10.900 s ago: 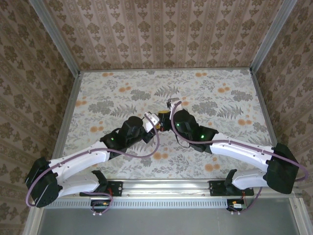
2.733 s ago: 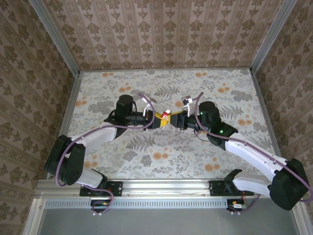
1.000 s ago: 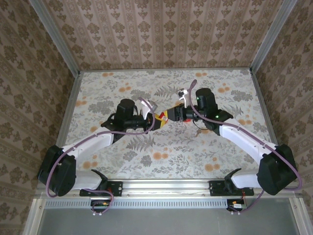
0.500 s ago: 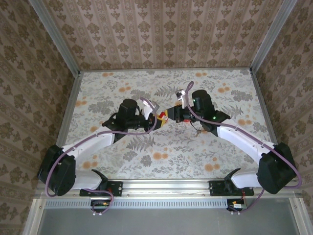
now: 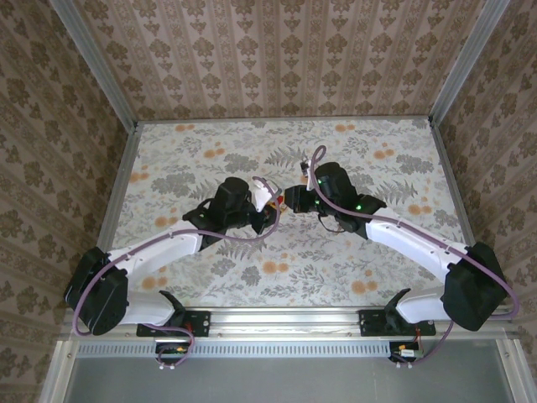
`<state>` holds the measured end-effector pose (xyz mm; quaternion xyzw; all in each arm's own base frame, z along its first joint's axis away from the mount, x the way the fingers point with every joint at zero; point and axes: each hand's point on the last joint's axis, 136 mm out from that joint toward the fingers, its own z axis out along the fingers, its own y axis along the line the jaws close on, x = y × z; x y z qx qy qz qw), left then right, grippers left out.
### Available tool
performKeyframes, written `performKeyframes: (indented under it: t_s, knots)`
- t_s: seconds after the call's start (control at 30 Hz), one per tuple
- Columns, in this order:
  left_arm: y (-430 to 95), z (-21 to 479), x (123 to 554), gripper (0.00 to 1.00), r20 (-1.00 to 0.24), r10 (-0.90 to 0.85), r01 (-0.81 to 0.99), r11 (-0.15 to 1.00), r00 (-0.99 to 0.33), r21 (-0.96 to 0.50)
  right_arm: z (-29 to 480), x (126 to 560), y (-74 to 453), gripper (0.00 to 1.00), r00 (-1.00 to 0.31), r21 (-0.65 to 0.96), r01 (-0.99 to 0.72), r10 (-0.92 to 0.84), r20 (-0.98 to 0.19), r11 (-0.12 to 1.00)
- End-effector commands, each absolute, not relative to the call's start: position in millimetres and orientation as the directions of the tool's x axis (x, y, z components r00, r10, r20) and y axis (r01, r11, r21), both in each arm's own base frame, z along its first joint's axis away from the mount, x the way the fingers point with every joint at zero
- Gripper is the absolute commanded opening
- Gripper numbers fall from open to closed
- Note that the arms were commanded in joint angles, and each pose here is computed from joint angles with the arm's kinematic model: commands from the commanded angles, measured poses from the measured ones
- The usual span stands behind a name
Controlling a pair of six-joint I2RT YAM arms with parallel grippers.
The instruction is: Unlock with the key
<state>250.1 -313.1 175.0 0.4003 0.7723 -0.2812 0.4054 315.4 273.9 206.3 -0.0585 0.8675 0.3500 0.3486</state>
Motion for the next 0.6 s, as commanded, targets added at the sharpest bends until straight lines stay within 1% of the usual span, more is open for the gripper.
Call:
performKeyframes:
  t_s: [0.0,0.07,0.2,0.27,0.37,0.47,0.57]
  knots:
    - [-320,207,255,0.0,-0.903,0.344,0.858,0.512,-0.256,-0.047,226,312,288,0.22,-0.756,0.602,-0.361,0.154,-0.636,0.712]
    - [-320,207,255,0.0,-0.904,0.343,0.858,0.511,-0.255,-0.048,228,311,289,0.24,-0.756,0.606,-0.366,0.154,-0.636,0.707]
    - [-320,204,255,0.0,-0.901,0.343,0.858,0.511,-0.264,-0.057,234,311,289,0.33,-0.749,0.606,-0.375,0.156,-0.644,0.701]
    - [-320,203,255,0.0,-0.901,0.34,0.856,0.513,-0.267,-0.061,239,312,287,0.46,-0.74,0.606,-0.372,0.17,-0.651,0.703]
    - [-320,203,257,0.0,-0.902,0.336,0.853,0.519,-0.27,-0.062,244,316,275,0.57,-0.718,0.589,-0.339,0.202,-0.666,0.734]
    - [-319,202,258,0.0,-0.903,0.334,0.85,0.524,-0.269,-0.059,242,320,262,0.65,-0.715,0.569,-0.274,0.232,-0.66,0.775]
    - [-319,202,259,0.0,-0.903,0.335,0.848,0.526,-0.27,-0.059,232,320,261,0.69,-0.741,0.58,-0.238,0.241,-0.627,0.78]
